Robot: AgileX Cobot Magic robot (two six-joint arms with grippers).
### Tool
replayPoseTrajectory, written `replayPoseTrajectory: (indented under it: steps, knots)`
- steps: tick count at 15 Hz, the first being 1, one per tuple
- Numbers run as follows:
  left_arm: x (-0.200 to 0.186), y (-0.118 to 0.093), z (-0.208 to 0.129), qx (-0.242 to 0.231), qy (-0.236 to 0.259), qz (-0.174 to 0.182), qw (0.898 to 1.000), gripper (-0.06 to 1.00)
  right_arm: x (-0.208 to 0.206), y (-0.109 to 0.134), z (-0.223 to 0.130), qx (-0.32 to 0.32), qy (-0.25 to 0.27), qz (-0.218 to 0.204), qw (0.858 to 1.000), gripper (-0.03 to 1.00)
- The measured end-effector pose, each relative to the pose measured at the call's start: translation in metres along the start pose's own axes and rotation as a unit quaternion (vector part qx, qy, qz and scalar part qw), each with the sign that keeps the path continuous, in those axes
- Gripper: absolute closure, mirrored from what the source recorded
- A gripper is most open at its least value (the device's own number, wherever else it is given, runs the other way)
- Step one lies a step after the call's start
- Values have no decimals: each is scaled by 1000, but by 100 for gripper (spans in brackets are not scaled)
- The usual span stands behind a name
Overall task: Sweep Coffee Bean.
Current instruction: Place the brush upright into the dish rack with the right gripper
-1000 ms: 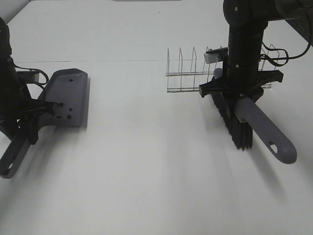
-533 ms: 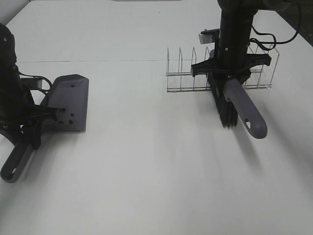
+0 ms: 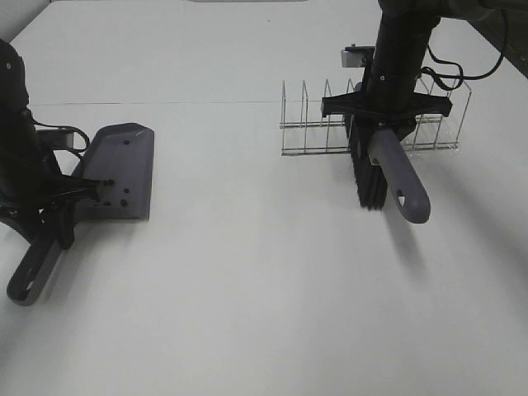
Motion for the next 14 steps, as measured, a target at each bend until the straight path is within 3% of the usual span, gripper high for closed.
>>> replayPoseTrajectory:
  steps: [4,14]
  knots:
    - [2,-16,3,15,-13,-8,1000,62,-11,-2,13,2,-19,25,999,63]
    - [3,-26,2,25,-11,-11,1000,62,1,5,38,-8,-51,28,998,63]
Point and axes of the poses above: a point on each arm's last joint axis where the gripper is mounted, x pointing out along that axis toward the gripper, y along the wrist's bending axis when the last joint is at zero, z = x × y, the point moved 4 cm from there along x, pointing out along that axis toward the gripper, and after that the axes turned 7 degrees about x, right-handed, at the moved point
